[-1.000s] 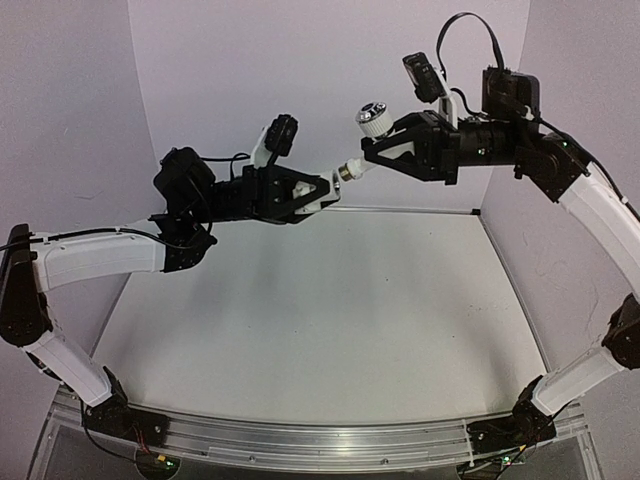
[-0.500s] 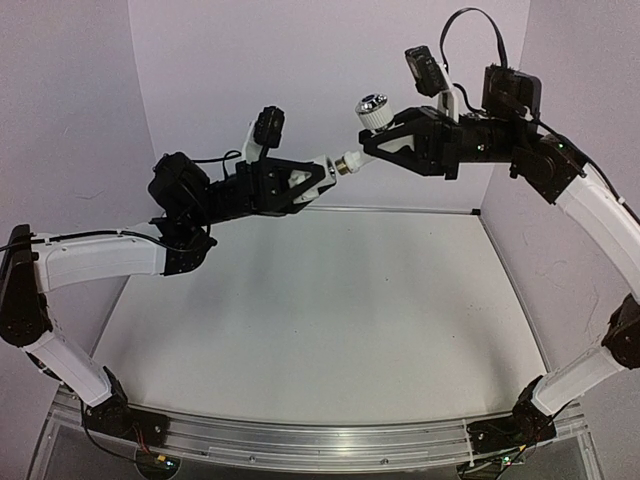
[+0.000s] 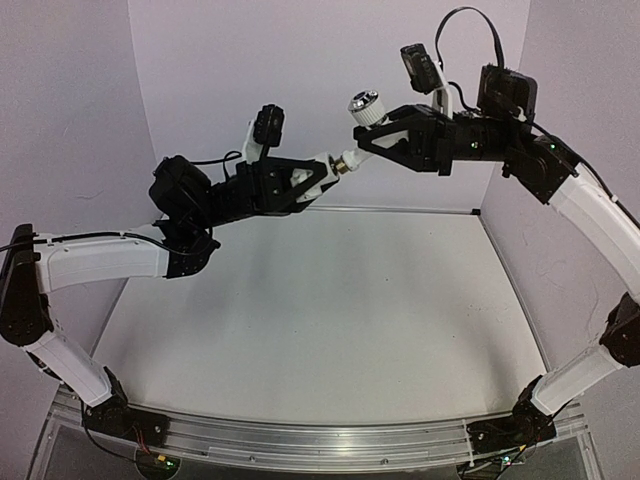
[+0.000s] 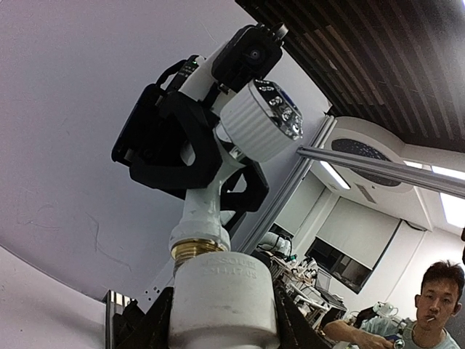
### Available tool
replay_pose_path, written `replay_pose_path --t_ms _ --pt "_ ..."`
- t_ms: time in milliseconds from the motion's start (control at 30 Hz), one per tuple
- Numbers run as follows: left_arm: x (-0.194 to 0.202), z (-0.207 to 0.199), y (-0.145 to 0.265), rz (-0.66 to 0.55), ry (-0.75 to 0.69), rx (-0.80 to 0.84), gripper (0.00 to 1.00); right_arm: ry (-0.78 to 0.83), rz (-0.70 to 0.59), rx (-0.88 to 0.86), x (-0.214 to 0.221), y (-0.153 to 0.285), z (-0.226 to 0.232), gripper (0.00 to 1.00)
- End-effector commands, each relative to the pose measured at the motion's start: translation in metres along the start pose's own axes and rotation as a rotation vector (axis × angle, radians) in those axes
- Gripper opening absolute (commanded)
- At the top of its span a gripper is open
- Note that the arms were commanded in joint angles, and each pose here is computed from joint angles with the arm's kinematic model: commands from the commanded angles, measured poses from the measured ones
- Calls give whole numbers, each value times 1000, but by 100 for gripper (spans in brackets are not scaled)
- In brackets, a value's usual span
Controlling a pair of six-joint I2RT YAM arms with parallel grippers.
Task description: Install the water faucets
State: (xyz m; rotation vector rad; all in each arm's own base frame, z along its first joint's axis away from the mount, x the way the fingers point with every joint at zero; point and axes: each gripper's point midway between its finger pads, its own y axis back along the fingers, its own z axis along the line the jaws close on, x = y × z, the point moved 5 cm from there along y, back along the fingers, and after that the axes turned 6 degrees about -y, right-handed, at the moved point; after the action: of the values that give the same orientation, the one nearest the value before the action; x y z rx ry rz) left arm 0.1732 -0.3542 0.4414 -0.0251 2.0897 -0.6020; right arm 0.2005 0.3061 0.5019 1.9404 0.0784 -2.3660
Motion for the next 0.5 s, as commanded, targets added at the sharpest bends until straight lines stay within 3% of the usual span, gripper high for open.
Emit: replay_pose_path --t_ms 0,467 --pt "-12 -12 -1 -79 -58 36 0 55 -44 -25 -16 -3 7 0" --pt "-10 -5 -2 -124 -66 37 0 75 -69 -4 -26 -3 5 0"
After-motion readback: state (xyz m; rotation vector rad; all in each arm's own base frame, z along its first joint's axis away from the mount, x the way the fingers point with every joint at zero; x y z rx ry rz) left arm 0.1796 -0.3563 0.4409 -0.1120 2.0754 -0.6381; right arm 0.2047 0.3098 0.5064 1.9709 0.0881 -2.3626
